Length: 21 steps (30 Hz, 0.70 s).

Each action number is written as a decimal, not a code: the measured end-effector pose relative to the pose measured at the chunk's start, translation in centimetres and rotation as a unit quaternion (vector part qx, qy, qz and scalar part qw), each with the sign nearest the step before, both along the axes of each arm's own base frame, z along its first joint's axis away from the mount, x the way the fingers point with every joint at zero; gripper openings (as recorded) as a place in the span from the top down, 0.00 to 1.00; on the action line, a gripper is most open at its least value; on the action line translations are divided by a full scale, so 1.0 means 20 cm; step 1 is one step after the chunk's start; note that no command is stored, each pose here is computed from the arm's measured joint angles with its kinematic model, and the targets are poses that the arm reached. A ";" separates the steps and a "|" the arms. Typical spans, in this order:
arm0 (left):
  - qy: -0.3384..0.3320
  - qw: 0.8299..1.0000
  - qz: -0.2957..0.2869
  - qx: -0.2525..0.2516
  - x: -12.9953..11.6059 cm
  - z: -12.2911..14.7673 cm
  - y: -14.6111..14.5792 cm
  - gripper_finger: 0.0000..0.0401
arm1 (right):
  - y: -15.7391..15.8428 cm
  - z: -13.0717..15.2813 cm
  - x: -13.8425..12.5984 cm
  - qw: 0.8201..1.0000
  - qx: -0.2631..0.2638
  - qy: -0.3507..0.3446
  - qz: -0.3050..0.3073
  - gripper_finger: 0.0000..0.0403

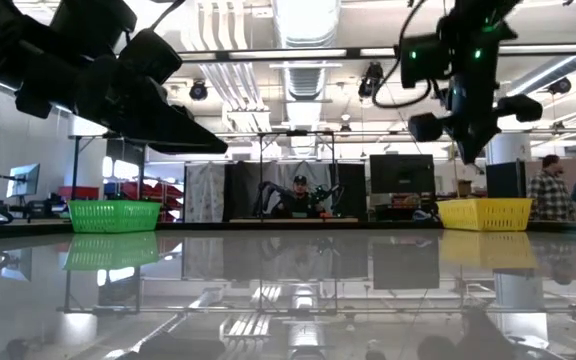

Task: Sort crayons
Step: Put the brown crayon into the yellow basket

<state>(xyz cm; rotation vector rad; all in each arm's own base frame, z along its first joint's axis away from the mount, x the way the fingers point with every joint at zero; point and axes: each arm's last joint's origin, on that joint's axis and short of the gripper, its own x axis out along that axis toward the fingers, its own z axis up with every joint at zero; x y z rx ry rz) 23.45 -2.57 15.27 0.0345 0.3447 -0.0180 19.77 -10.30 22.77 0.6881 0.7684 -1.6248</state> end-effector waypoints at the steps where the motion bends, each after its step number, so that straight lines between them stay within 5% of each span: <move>1: 0.000 1.000 0.000 0.000 0.00 0.00 0.00 0.44 | -0.04 -0.01 -0.02 1.000 -0.006 0.004 -0.011 0.98; 11: 0.007 0.999 -0.007 0.034 0.00 0.00 0.01 0.52 | -0.36 -0.04 -0.10 0.998 -0.039 0.010 -0.047 0.96; 21: 0.030 0.998 0.022 0.043 -0.01 -0.03 0.07 0.53 | -0.48 -0.11 -0.13 0.996 0.009 0.051 -0.069 0.72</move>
